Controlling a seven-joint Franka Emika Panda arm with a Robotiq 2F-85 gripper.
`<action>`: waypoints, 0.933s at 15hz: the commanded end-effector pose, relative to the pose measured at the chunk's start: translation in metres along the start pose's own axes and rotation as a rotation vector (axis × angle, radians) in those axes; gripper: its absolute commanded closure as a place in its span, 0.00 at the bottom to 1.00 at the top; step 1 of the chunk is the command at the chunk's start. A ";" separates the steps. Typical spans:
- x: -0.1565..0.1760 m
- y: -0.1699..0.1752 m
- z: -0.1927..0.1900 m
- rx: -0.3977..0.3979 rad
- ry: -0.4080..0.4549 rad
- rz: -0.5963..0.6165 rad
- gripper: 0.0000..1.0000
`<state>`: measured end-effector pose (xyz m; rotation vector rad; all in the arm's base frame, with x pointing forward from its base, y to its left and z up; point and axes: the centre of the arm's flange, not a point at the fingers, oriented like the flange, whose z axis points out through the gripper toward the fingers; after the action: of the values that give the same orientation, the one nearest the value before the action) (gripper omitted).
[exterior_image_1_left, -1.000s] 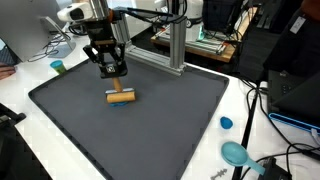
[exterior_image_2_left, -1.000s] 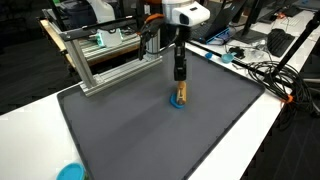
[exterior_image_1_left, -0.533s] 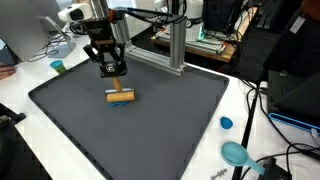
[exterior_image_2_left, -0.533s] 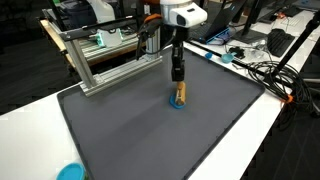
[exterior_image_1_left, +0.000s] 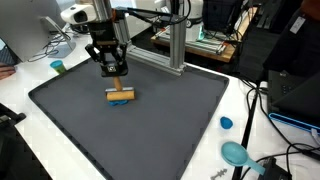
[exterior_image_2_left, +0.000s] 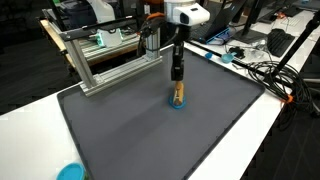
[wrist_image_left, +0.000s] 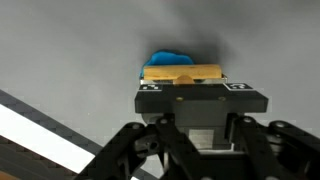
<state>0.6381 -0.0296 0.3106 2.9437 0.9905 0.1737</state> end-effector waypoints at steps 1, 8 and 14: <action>-0.017 -0.001 0.027 -0.011 -0.117 -0.006 0.78; -0.022 0.002 0.028 -0.011 -0.139 0.005 0.78; -0.024 0.005 0.028 -0.011 -0.144 0.020 0.78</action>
<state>0.6339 -0.0324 0.3094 2.9170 0.9686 0.0880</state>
